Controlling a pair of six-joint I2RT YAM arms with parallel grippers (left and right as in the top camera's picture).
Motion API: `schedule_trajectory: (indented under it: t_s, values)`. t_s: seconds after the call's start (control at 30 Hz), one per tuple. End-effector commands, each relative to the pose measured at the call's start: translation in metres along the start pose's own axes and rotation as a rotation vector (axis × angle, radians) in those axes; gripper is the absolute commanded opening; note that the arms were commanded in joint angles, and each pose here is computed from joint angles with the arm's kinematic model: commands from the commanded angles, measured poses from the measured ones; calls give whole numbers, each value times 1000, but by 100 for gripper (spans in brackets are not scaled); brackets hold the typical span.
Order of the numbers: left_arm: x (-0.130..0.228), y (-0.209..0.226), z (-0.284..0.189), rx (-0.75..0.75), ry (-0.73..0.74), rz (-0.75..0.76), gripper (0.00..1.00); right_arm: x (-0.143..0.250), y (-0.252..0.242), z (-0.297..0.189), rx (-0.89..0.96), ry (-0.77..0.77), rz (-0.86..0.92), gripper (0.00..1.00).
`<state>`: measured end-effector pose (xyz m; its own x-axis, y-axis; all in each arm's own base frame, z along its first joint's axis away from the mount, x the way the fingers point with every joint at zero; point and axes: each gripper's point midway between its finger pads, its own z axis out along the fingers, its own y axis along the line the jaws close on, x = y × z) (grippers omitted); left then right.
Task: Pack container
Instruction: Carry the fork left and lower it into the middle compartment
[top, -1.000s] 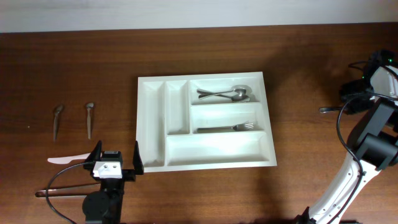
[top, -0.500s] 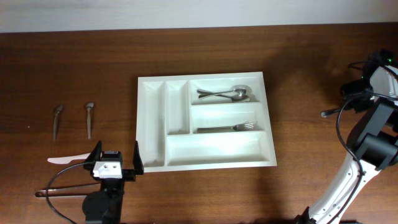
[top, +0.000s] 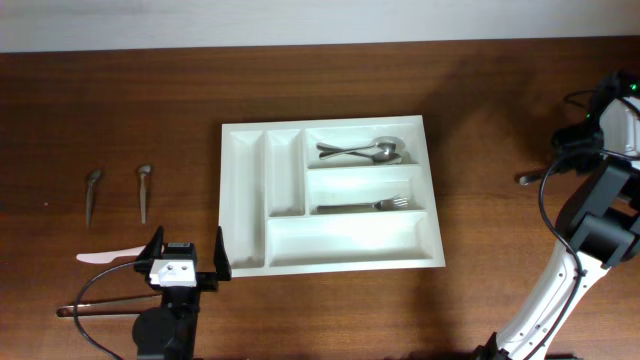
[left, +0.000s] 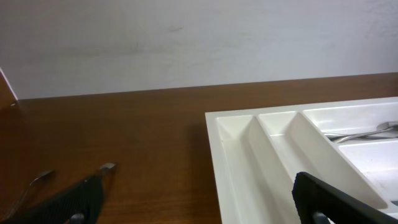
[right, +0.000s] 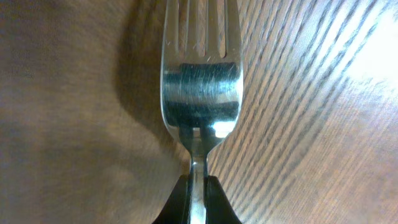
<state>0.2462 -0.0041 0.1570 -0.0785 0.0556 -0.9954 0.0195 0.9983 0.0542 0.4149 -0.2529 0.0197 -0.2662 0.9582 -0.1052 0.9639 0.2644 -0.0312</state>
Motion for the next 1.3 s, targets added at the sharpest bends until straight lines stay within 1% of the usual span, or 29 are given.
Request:
schedule_trajectory:
  t_s: [0.0,0.1,0.23,0.43,0.5,0.63,0.87,1.1,1.27]
  values:
    - [1,0,0,0,1,16,99,-7,18,-25,-49,-40,-8,4]
    - [1,0,0,0,1,16,99,-2,29,-42,-72,-46,-14,4]
    - [1,0,0,0,1,16,99,15,36,-54,-62,-24,56,4]
    - [1,0,0,0,1,16,99,63,44,-58,-36,116,207,4]
    - [1,0,0,0,1,16,99,77,51,-61,-44,159,225,4]
    - [1,0,0,0,1,16,99,102,65,-65,-64,212,197,4]
    - [1,0,0,0,1,16,99,131,75,-82,-63,215,151,4]
    - [1,0,0,0,1,16,99,160,69,-112,-45,221,113,4]
    - [1,0,0,0,1,16,99,190,63,-124,9,241,86,4]
